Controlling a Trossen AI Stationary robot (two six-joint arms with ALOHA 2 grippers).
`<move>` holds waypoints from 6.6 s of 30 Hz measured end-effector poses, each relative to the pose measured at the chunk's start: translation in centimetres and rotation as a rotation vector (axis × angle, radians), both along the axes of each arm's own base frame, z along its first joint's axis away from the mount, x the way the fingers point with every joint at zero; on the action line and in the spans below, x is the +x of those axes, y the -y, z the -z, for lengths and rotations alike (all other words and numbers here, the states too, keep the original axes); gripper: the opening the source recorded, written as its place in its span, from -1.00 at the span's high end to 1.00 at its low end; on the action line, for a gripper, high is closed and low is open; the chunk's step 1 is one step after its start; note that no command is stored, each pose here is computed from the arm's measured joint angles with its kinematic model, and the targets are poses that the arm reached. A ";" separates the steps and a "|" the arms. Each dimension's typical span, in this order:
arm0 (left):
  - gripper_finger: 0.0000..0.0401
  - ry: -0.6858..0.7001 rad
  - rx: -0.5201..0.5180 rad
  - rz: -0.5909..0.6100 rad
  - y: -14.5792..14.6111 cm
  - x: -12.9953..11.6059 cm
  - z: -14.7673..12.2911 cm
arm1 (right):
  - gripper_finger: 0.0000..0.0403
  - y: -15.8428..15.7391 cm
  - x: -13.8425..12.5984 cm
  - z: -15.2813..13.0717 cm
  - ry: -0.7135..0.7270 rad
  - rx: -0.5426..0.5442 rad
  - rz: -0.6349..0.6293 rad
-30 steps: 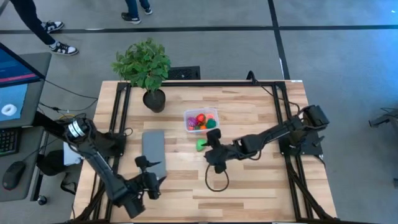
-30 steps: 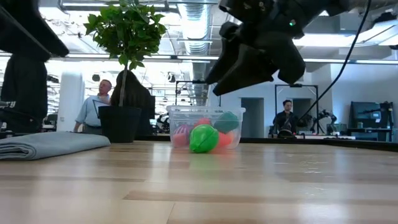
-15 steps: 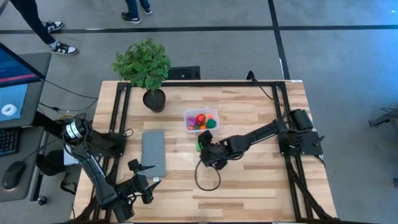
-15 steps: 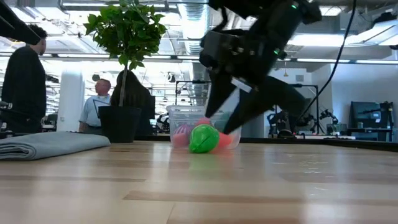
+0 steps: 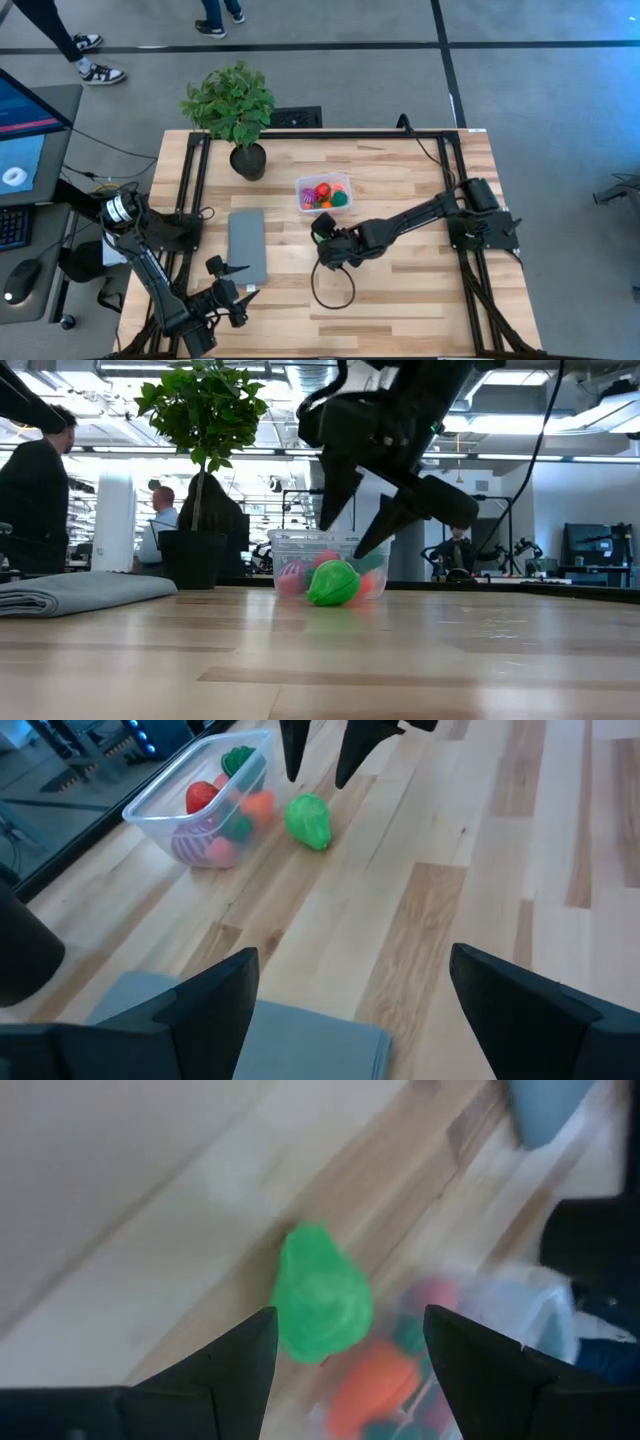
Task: Pick and placing Produce into tupperware
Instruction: Put the avocado into the transparent container
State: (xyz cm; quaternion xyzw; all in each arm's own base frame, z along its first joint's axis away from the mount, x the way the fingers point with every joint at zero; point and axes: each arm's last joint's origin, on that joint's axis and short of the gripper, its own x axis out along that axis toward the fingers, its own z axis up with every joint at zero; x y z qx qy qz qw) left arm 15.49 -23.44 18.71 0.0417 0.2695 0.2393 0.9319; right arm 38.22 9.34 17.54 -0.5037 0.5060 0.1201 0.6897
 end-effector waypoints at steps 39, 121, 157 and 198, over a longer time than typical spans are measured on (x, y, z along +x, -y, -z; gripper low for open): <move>-0.60 0.061 -0.054 -0.038 0.0 0.1 0.0 | -0.76 0.6 0.8 -0.9 -0.068 -0.049 -0.142; -0.60 0.065 -0.084 -0.057 0.0 0.1 0.2 | -0.67 3.1 3.6 3.9 -0.231 -0.036 -0.166; -0.60 0.068 -0.100 -0.054 0.3 0.2 0.3 | -0.54 2.9 4.3 3.7 -0.243 0.053 -0.111; -0.60 0.068 -0.101 -0.053 0.3 0.2 0.3 | -0.24 2.6 3.7 3.3 -0.271 0.040 0.041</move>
